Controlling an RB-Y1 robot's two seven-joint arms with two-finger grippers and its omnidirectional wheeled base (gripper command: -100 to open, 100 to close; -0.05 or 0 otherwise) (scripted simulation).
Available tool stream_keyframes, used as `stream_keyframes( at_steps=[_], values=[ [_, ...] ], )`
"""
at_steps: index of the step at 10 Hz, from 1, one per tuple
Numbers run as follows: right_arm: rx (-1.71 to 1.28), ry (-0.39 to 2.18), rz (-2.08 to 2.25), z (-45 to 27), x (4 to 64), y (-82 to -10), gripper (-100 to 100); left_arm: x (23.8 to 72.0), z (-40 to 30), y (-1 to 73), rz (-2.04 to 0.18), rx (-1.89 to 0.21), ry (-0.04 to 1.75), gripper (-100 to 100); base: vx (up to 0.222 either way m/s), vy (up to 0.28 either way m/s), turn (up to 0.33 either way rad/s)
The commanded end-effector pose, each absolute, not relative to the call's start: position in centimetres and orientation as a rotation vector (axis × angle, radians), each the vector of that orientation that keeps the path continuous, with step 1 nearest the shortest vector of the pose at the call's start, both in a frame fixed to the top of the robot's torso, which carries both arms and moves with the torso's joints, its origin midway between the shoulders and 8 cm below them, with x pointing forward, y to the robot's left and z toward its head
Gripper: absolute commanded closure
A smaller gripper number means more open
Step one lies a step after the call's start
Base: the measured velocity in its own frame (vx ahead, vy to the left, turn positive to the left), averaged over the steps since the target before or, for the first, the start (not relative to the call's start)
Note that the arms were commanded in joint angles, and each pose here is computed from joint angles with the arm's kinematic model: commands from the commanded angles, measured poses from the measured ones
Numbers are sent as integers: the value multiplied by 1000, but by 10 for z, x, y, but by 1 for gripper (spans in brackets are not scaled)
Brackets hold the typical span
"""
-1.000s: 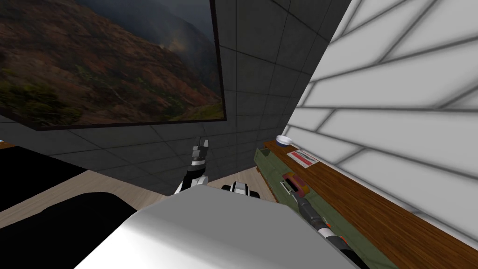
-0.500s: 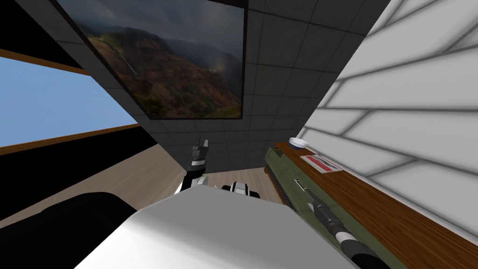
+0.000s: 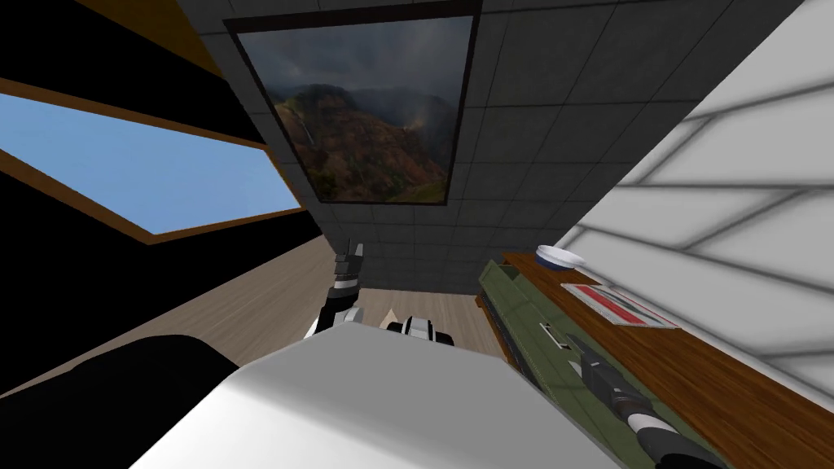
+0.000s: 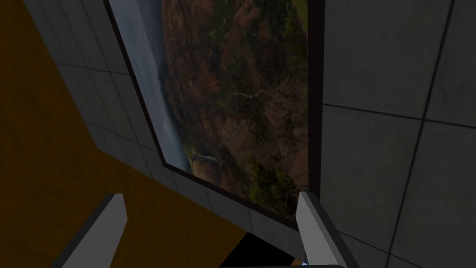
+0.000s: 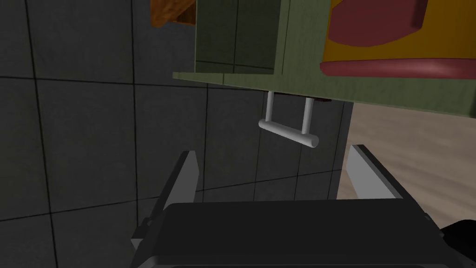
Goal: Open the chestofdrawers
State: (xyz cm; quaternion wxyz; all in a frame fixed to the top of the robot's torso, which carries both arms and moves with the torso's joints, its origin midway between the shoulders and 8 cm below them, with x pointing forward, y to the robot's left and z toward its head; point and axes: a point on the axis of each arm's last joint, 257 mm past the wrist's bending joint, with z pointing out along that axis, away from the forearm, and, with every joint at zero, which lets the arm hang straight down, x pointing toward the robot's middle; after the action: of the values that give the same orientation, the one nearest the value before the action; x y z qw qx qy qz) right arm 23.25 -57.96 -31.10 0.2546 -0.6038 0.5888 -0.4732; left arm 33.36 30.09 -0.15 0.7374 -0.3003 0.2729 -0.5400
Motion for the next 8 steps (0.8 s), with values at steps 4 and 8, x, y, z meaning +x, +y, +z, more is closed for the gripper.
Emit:
stream_keyframes(
  at_steps=[4,8],
  values=[
    [-1593,1649,-1323,-297,237,-603,0,333,-2,301,-1185,-660,600,0,-58,38,100],
    [-1593,1649,-1323,-297,237,-603,0,333,-2,301,-1185,-660,600,0,0,0,0]
  ],
)
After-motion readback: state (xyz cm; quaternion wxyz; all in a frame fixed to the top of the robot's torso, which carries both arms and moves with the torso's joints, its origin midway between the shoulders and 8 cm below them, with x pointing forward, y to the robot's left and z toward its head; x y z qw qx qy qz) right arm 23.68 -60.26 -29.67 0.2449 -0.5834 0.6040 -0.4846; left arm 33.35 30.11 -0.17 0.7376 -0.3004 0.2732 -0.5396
